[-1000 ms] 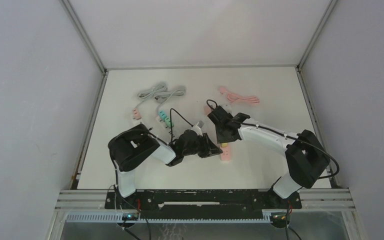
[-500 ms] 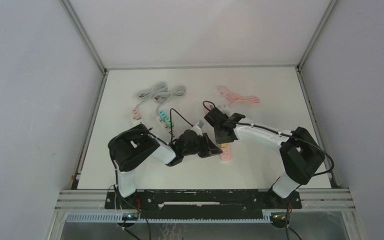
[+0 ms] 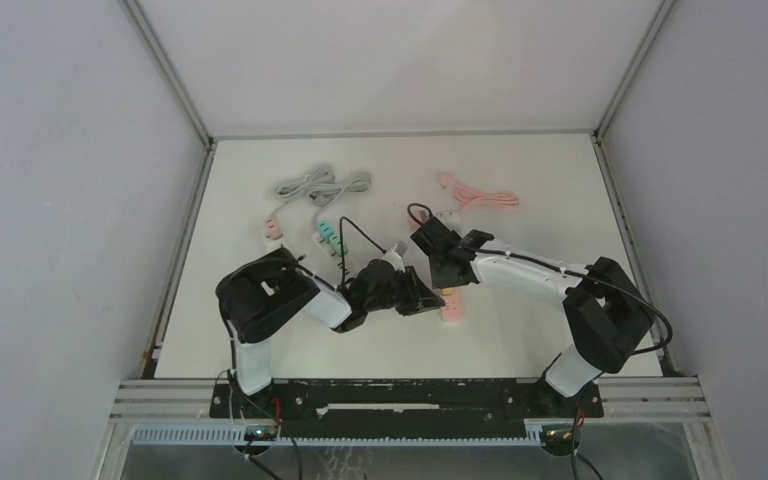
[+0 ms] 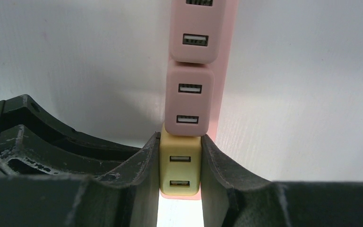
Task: Insert the plug
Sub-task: Insert the plug into the socket.
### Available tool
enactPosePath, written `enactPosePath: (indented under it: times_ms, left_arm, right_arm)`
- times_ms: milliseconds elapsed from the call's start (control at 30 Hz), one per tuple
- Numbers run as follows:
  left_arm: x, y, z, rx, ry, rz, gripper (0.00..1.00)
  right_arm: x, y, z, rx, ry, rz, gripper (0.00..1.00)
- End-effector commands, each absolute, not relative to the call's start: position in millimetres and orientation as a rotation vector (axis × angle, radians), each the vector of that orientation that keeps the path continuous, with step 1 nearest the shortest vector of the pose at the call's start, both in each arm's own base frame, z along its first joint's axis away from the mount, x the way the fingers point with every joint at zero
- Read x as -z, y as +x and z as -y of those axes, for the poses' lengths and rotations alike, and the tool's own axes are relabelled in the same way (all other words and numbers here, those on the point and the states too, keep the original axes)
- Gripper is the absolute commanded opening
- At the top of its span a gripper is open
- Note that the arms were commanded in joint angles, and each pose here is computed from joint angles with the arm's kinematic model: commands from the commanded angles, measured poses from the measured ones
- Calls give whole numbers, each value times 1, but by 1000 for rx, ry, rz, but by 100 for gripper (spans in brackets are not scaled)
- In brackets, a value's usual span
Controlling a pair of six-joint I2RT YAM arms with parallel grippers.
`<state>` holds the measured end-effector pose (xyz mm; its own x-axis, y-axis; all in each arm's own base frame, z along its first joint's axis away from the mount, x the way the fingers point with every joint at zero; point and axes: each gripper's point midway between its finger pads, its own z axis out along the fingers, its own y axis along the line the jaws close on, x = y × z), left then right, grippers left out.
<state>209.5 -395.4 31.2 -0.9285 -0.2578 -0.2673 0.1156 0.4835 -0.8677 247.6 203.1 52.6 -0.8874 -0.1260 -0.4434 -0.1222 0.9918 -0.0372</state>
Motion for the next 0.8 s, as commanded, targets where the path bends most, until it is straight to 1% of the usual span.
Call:
enactPosePath:
  times_ms: [0, 233, 500, 767]
  left_arm:
    - [-15, 206, 391, 1346, -136, -2433, 22]
    - [-14, 206, 391, 1343, -140, -2436, 22]
    - [-14, 205, 391, 1345, -140, -2440, 21]
    - [-14, 204, 390, 1346, -140, -2440, 21]
  right_arm:
    - [-4, 204, -194, 115, -300, -2862, 0]
    - [1, 197, -192, 146, -315, -2880, 0]
    - [6, 192, -171, 121, -181, -2913, 0]
    - [17, 185, -191, 126, -290, -2926, 0]
